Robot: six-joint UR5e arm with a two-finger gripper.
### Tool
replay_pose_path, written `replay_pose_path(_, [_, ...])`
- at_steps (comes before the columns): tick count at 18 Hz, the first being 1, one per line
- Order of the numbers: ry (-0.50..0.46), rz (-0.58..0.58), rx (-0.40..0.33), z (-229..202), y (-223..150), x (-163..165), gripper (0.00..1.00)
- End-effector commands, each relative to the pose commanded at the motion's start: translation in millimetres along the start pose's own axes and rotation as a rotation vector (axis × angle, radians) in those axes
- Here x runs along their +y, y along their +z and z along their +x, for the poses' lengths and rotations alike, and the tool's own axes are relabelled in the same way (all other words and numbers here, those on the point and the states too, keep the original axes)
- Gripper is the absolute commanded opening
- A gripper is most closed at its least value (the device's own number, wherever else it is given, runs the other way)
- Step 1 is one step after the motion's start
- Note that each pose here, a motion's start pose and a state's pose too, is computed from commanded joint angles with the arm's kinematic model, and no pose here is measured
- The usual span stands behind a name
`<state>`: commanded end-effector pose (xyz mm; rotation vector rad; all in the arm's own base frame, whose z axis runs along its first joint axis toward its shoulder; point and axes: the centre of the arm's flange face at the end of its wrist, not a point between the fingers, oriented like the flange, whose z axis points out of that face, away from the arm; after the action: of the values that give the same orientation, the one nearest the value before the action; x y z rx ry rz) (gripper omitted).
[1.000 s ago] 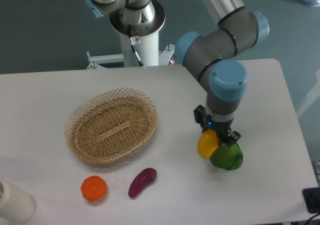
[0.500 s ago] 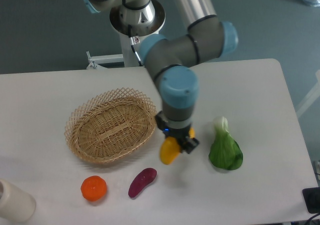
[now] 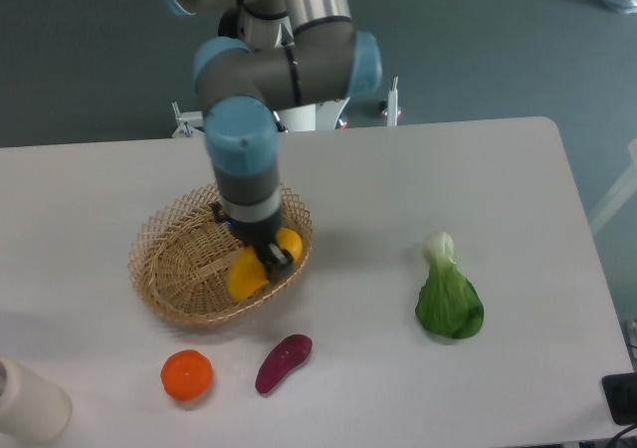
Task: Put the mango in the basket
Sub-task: 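Lower the mango into the basket and open the gripper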
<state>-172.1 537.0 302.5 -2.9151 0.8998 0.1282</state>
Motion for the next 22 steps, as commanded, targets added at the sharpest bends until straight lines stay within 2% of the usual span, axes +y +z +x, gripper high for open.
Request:
replay_pose_path(5, [0.043,-0.035,0.050,22.9,32.0,-22.3,0.62])
replay_pose_path(11, [0.039,-0.065,0.064,33.2,49.8,-15.6,0.80])
replay_pose_path(14, [0.041,-0.067,0.065,33.1,50.6,-15.5,0.99])
replay_pose_path(16, [0.028,-0.065,0.064,32.3,49.4,-15.2,1.00])
replay_pose_path(19, [-0.080,-0.058,0.044,28.2,45.6,-17.5,1.00])
replay_pose_path(22, [-0.210,-0.015,-0.022,19.5,40.6,-23.4,1.00])
